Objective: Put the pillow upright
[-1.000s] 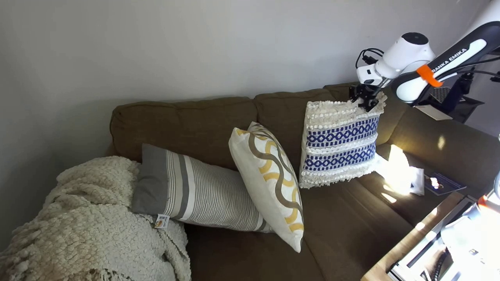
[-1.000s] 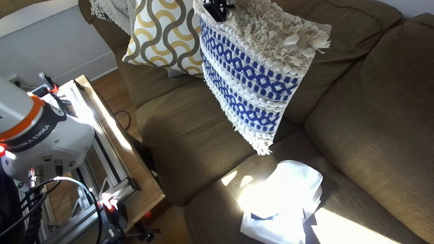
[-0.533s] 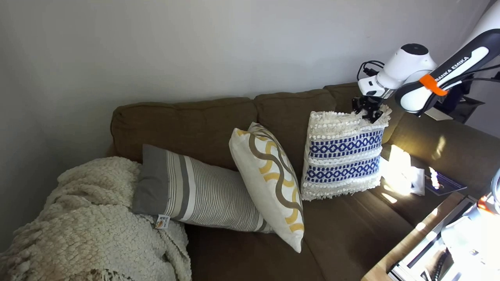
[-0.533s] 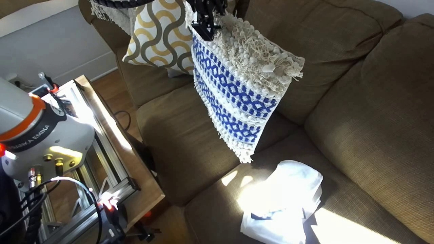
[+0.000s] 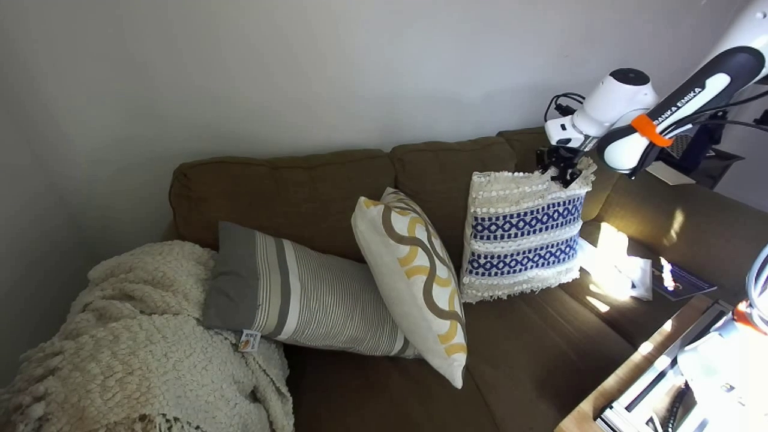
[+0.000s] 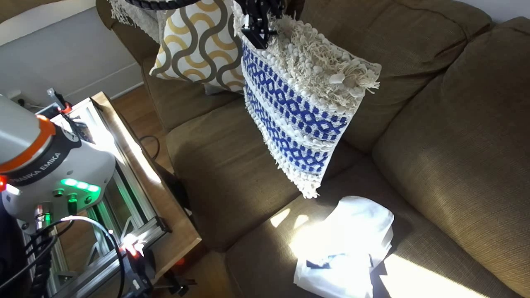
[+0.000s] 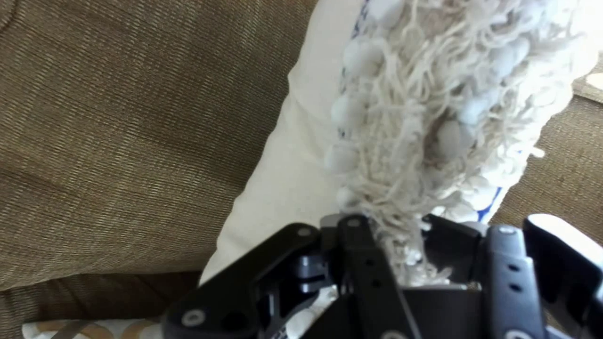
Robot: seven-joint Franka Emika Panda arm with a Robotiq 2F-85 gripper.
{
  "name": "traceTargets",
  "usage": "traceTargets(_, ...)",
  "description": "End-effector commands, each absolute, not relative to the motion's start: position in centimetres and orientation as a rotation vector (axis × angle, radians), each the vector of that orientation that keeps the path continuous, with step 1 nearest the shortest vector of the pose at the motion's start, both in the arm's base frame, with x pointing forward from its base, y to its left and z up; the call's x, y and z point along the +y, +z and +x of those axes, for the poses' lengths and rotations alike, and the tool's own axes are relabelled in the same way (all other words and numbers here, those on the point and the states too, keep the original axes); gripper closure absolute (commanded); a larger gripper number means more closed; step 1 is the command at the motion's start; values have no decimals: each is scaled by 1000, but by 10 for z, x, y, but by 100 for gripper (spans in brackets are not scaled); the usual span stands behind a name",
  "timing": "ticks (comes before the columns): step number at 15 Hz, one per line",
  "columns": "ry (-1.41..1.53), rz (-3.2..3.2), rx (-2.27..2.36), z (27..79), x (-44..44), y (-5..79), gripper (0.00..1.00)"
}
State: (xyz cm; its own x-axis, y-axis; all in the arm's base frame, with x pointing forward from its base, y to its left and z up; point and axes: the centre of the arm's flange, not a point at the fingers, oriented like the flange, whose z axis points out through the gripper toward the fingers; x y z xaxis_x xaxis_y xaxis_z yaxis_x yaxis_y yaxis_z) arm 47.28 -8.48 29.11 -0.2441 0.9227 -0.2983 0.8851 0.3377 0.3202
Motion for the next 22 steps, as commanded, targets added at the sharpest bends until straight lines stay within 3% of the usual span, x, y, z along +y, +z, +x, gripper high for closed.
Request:
traceTargets(1, 151, 1594, 2151, 520, -89, 286, 96)
traceTargets(13, 119, 1643, 2095, 652, -111, 251, 96)
traceTargets(14, 111, 1649, 2102, 658, -110, 243, 60)
traceTargets(16, 113, 1652, 2099, 666, -111, 234, 53)
traceTargets(20, 84, 1632, 2048, 658, -115, 247, 21)
traceTargets(22, 57, 1627, 2021, 626, -113, 267, 8)
